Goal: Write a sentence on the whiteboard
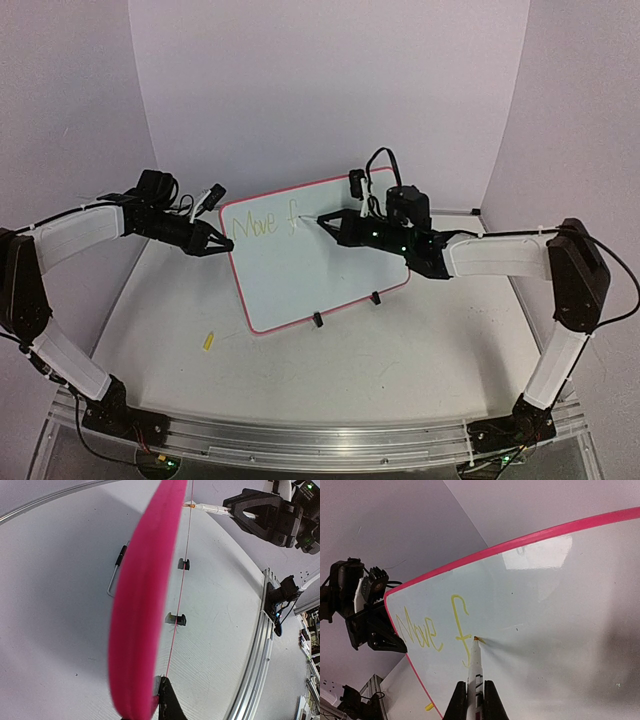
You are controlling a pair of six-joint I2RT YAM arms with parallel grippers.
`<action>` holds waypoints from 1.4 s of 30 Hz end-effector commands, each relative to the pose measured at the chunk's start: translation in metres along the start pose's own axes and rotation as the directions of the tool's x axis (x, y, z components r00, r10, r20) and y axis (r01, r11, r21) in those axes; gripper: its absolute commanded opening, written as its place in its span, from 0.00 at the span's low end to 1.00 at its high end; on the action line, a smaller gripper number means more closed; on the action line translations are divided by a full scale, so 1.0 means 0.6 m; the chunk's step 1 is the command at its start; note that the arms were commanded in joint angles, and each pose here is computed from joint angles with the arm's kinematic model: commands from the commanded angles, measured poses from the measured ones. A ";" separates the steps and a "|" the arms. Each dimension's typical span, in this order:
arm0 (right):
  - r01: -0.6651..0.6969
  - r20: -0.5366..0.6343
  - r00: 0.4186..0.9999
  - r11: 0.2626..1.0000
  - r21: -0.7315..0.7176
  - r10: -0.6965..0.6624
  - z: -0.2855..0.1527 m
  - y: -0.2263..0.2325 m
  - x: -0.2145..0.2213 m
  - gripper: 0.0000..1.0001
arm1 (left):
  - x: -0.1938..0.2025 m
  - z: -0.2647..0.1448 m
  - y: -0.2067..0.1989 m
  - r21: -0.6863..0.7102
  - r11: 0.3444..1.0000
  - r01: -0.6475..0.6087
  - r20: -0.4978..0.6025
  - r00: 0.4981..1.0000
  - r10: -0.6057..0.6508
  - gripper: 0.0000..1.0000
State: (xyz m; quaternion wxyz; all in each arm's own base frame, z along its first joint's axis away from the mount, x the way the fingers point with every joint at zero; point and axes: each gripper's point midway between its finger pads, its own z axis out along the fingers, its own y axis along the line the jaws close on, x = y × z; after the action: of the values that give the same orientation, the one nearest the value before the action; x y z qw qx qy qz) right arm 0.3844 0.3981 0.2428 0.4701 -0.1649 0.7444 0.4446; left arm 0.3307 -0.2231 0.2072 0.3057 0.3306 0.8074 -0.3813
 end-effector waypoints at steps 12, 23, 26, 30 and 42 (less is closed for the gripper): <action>-0.010 -0.022 1.000 0.999 0.043 0.011 -0.015 -0.019 0.024 0.00 | 0.013 0.007 0.010 -0.061 0.998 -0.028 -0.038 0.999 0.025 0.00; 0.019 0.060 0.998 0.996 0.087 -0.024 -0.029 -0.013 -0.027 0.00 | 0.013 0.007 0.009 -0.060 0.998 -0.029 -0.039 0.999 0.027 0.00; 0.024 0.065 0.997 0.997 0.079 -0.029 -0.024 -0.009 -0.034 0.00 | 0.013 0.007 0.008 -0.058 0.998 -0.028 -0.039 0.999 0.026 0.00; 0.025 0.046 0.999 0.998 0.055 -0.028 -0.010 -0.005 -0.030 0.00 | 0.012 0.007 0.007 -0.058 0.998 -0.030 -0.037 0.999 0.028 0.00; 0.015 0.019 1.000 0.999 0.038 -0.016 -0.002 -0.006 -0.018 0.00 | 0.013 0.008 0.006 -0.055 0.998 -0.031 -0.038 0.999 0.029 0.00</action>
State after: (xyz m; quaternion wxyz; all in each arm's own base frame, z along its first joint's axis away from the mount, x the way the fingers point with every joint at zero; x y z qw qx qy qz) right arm 0.3852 0.3940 0.2429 0.4729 -0.1585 0.7525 0.4301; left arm 0.3305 -0.2237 0.2069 0.3051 0.3302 0.8081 -0.3807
